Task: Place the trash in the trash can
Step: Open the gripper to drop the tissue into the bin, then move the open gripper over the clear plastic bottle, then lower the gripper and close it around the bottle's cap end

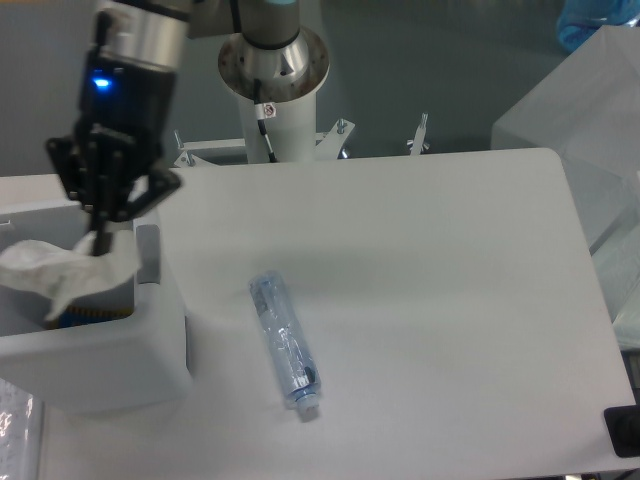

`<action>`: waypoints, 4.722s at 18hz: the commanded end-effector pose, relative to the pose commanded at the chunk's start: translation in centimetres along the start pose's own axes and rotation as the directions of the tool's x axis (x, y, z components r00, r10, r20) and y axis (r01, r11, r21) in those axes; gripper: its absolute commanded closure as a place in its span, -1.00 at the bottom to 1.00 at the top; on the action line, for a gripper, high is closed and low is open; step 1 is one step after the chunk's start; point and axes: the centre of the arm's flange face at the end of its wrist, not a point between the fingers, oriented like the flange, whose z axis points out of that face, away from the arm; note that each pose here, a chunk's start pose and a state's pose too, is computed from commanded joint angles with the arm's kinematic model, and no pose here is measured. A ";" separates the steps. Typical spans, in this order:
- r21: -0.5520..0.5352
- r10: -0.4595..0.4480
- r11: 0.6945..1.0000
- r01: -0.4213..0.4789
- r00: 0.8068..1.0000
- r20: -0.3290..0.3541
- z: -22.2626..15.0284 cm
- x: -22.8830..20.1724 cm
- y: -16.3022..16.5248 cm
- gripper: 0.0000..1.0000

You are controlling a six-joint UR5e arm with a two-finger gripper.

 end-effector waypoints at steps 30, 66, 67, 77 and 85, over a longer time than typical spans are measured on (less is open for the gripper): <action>0.010 -0.622 0.773 0.634 0.754 0.213 -1.8 -18.4 11.3 -1.00; -0.340 -0.685 0.518 0.785 0.619 0.384 27.2 -24.7 25.3 -0.93; -0.345 -0.685 0.516 0.784 0.620 0.384 27.4 -24.6 25.5 -0.89; -0.371 -0.647 0.525 0.766 0.642 0.411 28.5 -23.3 25.8 -0.50; -0.376 -0.645 0.524 0.764 0.644 0.411 28.5 -23.0 25.9 -0.06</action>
